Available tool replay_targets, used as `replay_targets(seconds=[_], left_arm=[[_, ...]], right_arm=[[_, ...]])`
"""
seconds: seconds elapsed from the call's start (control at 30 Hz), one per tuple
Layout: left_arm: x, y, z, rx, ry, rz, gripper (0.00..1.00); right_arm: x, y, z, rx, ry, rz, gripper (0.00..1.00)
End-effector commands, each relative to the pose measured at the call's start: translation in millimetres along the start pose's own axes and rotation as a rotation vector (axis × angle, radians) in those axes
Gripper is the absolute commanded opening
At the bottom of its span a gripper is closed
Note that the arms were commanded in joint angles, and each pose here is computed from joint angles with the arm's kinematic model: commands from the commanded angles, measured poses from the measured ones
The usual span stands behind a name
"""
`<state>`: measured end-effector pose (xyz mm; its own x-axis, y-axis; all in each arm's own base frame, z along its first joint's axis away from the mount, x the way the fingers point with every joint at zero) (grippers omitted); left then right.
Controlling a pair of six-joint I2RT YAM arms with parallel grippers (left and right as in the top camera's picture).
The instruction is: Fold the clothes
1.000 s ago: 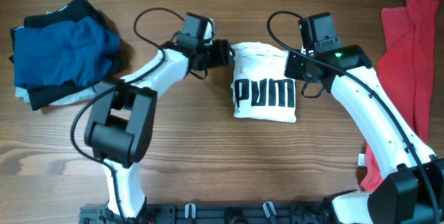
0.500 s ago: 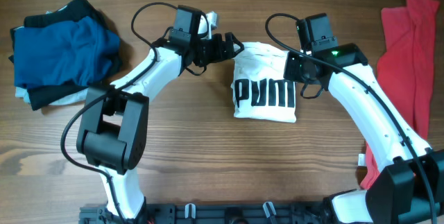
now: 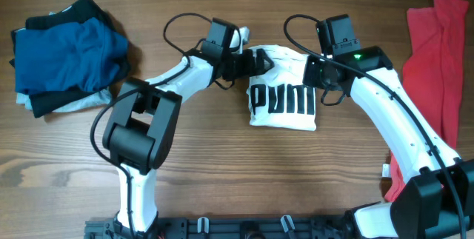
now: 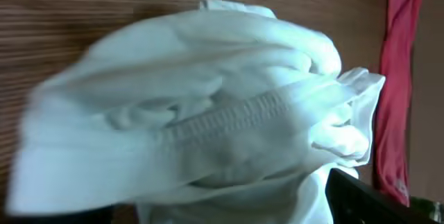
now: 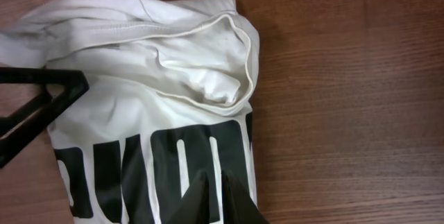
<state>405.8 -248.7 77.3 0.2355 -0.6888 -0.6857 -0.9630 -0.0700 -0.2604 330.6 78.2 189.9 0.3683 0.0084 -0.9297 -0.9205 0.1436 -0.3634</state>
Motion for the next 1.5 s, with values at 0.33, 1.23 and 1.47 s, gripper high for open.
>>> replay_targets(seconds=[0.33,1.23,1.47], left_arm=[[41,32,-17,0.074,0.075,0.089,0.16],[-288,-77,74,0.152,-0.567,-0.443,0.04],[-365,-100,89,0.125,-0.640,-0.616,0.04]], right_arm=[[4,3,-1,0.009,0.001,0.026,0.05],[3,12,-4,0.002,0.021,0.073,0.04],[2,12,-4,0.005,0.022,0.075,0.05]])
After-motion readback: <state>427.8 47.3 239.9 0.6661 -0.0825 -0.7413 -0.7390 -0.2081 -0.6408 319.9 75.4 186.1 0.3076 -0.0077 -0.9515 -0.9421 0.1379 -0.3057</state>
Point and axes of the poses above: each gripper's point midway between its finger pads, its own x axis out along the fingers, its own z axis along the line the jaws close on, y = z × x, the point moved 7 cm from there along -x, back along the fingers, and after that the axes turned 2 degrees about -x, right-handed, at the moved point
